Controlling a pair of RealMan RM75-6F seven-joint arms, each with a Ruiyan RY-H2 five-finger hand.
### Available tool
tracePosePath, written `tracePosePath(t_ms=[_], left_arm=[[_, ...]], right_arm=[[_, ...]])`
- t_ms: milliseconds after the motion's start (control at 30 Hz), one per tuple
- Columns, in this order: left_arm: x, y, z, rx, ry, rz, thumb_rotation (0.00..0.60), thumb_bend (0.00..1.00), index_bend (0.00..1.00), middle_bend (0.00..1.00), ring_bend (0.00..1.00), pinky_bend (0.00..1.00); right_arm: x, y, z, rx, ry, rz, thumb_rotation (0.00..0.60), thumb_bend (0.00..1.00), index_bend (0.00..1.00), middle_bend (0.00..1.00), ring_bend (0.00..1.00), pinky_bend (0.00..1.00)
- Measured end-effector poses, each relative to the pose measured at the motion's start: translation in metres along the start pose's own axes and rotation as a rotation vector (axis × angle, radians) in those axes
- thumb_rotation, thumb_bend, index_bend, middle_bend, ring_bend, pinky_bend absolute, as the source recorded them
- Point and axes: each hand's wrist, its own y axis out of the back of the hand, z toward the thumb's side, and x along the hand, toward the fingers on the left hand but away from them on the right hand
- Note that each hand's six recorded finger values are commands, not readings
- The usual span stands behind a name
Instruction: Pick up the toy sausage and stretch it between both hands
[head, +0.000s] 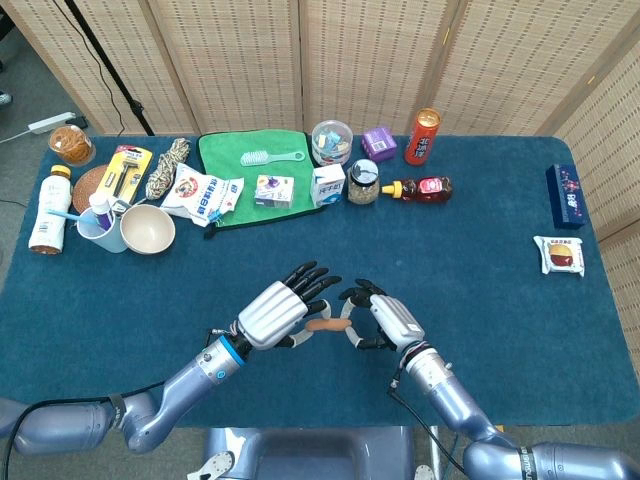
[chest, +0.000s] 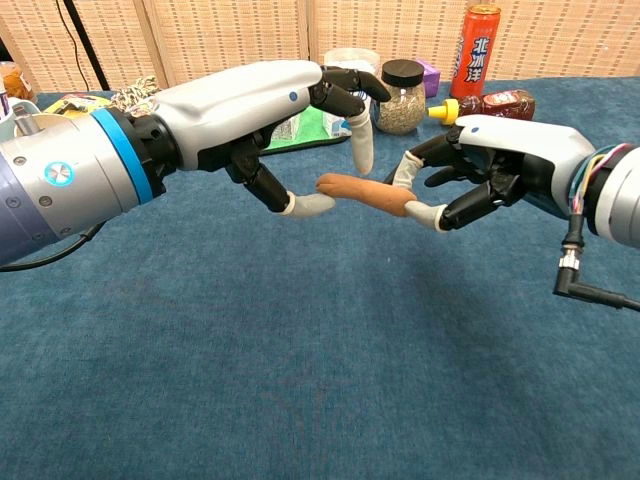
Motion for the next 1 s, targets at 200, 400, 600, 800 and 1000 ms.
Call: tracePosePath(t_ms=[200,400,600,800,1000], left_arm=[[0.0007,-0.0010,0.0011,-0.014,-0.005,0.001,0.600,0.30,0.48,0.13,0.07,0.02],[0.0009,-0.0027,0.0020,-0.027,-0.003,0.004,0.600,0.30,0.55,0.16,0.08,0.02],[0.0024,-0.0028,0.0015,-0.038,0.005,0.015,0.600,0.32,0.63,0.19,0.10,0.04],[0.0030,-0.0020,0.0004,-0.041,0.011,0.024,0.600,0.35,0.69,0.22,0.11,0.04],[0.0038,-0.0017,0.0004,-0.040,0.014,0.026,0.600,0.36,0.73,0.22,0.11,0.04]], right_arm=[[0.0001,0.0003,0.0010,-0.004,-0.010,0.003,0.600,0.54,0.71,0.21,0.06,0.09],[0.0009,0.0004,0.0015,-0.003,-0.016,0.004,0.600,0.54,0.71,0.19,0.06,0.09],[0.0023,0.0018,0.0014,-0.014,-0.017,0.001,0.600,0.54,0.71,0.19,0.06,0.09],[0.0050,0.0056,-0.0006,-0.022,-0.018,-0.007,0.600,0.54,0.71,0.19,0.07,0.09],[0.0053,0.0083,-0.0018,-0.023,-0.018,-0.012,0.600,0.55,0.71,0.19,0.08,0.09]])
